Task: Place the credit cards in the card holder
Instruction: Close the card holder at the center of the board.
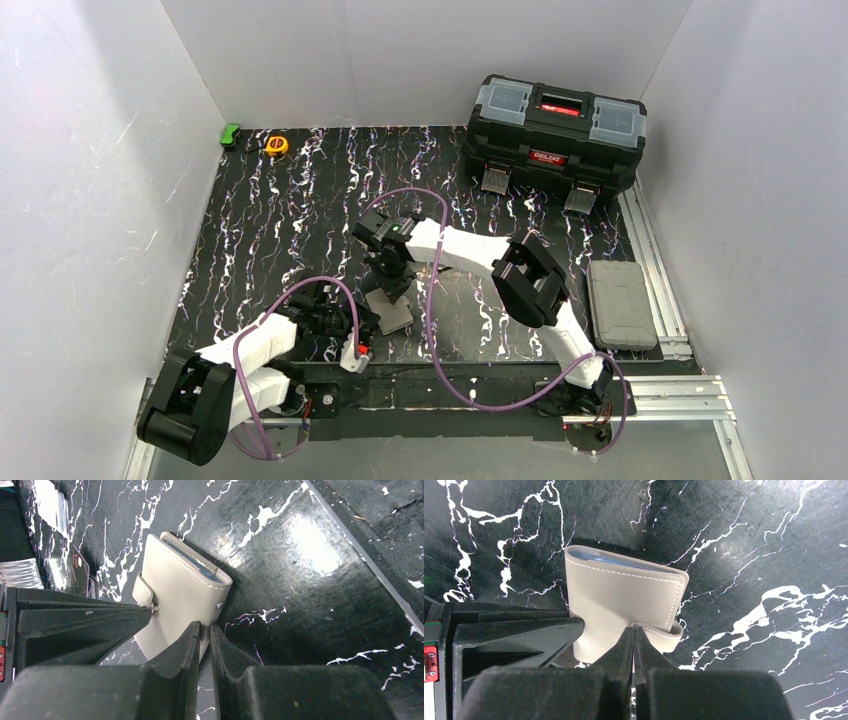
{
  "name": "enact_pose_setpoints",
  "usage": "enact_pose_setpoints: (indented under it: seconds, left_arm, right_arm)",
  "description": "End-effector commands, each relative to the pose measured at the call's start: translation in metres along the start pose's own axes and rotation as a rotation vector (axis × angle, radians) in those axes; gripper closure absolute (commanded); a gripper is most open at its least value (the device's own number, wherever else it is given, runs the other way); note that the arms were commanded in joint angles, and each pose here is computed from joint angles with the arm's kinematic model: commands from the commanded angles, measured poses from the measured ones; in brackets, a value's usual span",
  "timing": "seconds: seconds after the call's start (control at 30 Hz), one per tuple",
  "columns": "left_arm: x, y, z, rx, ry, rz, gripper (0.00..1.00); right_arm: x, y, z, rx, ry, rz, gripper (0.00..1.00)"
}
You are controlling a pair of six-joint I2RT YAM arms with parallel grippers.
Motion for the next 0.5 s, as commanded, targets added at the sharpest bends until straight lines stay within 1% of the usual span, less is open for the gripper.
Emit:
enact_pose_setpoints:
  seconds: [0.0, 0.2, 0.47]
  left_arm:
    - [-0.009, -0.001, -0.004, 0.027, 0.066, -0.048, 0.92]
    - [-0.008, 0.0, -0.005, 0.032, 0.065, -0.049, 0.92]
    - [-0.008, -0.001, -0.006, 0.033, 0.067, -0.054, 0.92]
  right_arm:
    - [0.008, -0.05, -0.032, 0.147, 0.032, -0.016, 0.99]
    - [0.006, -0.06, -0.038, 0.173, 0.038, -0.031, 0.99]
    - [0.002, -0.061, -0.051, 0.178, 0.035, -0.057, 0.99]
Point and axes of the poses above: each gripper's point midway between its finger pads, its own y axis back along the fingers, its own x axis along the line the jaws close on, z = x × y, the point moved 7 cm from there along y, back along the fingers, and after that the axes turned 7 degrees about y, right-handed, at the moved point
